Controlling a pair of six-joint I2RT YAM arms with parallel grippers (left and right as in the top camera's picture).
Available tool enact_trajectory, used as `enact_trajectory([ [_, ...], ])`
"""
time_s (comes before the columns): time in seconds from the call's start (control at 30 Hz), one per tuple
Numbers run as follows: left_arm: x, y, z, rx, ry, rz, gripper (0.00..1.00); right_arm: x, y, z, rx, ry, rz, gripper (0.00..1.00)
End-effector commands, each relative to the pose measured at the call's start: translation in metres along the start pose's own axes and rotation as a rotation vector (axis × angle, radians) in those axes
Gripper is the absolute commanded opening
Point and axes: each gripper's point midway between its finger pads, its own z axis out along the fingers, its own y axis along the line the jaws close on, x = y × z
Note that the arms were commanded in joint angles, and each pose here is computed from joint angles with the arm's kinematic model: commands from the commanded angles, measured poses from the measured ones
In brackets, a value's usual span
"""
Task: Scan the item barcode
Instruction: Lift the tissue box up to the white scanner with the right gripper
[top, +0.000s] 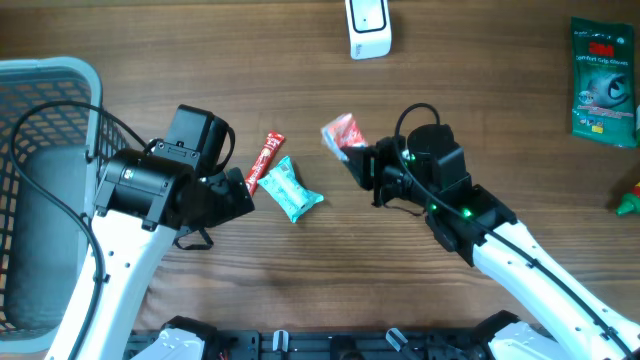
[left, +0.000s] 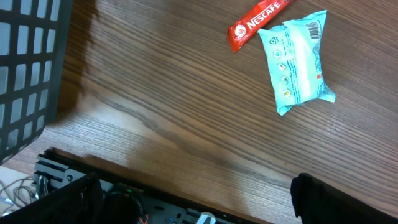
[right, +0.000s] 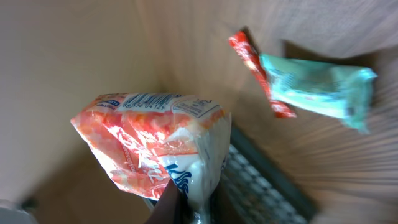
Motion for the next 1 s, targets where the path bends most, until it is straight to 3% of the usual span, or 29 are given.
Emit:
enact_trajectory([
  [0.0, 0.000, 0.000, -0.002, 0.007, -0.003, 0.011, 1.00, -0.019, 0.027, 0.002, -0.110, -0.049, 0.145, 0.04],
  [0.3, 0.000, 0.000, -0.002, 0.007, -0.003, 0.011, 1.00, -0.075, 0.084, 0.033, -0.334, -0.018, 0.118, 0.05],
  [0.7, 0.000, 0.000, -0.002, 0.007, -0.003, 0.011, 1.00, -0.156, 0.145, 0.155, -0.285, 0.009, 0.148, 0.05],
  [0.97, 0.000, 0.000, -0.002, 0.008, -0.003, 0.011, 1.00, -0.201, 0.162, 0.202, -0.283, -0.027, 0.169, 0.05],
])
